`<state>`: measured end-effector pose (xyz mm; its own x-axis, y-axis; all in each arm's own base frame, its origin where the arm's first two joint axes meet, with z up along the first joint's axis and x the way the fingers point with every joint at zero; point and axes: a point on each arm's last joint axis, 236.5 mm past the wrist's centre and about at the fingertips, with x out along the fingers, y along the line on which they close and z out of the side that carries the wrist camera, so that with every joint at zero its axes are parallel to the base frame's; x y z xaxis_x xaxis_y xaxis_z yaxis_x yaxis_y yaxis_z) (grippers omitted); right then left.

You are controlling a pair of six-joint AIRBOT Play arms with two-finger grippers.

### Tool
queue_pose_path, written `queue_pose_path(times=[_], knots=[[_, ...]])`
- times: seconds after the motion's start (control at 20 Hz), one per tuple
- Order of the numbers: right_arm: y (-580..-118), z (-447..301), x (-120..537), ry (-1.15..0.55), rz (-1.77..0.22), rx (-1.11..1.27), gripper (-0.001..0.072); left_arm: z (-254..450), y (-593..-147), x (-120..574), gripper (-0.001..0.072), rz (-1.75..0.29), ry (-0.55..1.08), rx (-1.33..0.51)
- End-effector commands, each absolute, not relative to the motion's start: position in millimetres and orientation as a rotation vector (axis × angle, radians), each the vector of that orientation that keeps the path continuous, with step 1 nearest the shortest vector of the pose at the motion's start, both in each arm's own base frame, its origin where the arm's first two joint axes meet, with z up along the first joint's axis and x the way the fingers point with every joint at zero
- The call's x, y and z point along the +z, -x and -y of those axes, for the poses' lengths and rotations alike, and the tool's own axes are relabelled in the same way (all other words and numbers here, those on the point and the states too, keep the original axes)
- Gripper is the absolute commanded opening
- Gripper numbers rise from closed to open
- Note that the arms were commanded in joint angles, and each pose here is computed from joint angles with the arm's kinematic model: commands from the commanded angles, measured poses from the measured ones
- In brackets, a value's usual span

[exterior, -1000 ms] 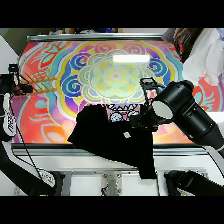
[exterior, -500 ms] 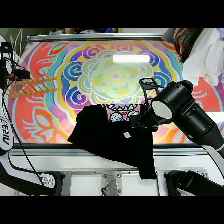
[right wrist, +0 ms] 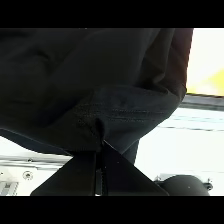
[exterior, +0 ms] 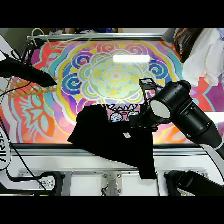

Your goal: Fold the clothes and pants, and hang the long-sleeved shirts on hangers.

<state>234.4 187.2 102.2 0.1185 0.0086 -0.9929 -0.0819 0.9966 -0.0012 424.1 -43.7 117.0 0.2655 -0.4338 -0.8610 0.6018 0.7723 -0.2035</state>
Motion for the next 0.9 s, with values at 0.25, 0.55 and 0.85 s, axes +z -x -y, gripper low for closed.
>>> queue_pose_path(times=[0.25, 0.55, 0.85], knots=[[-234.4, -187.1, 101.9, 0.061, -1.452, 0.065, 0.0018, 77.3, -375.0, 130.6, 0.0019, -1.104, -0.221, -1.024], [-234.4, -187.1, 101.9, 0.061, -1.452, 0.065, 0.0018, 79.0, -370.2, 130.7, 0.0018, -0.999, -0.396, -1.166], [-234.4, -187.1, 101.9, 0.061, -1.452, 0.065, 0.0018, 79.3, -345.0, 112.7, 0.0018, -0.947, -0.483, -1.269]])
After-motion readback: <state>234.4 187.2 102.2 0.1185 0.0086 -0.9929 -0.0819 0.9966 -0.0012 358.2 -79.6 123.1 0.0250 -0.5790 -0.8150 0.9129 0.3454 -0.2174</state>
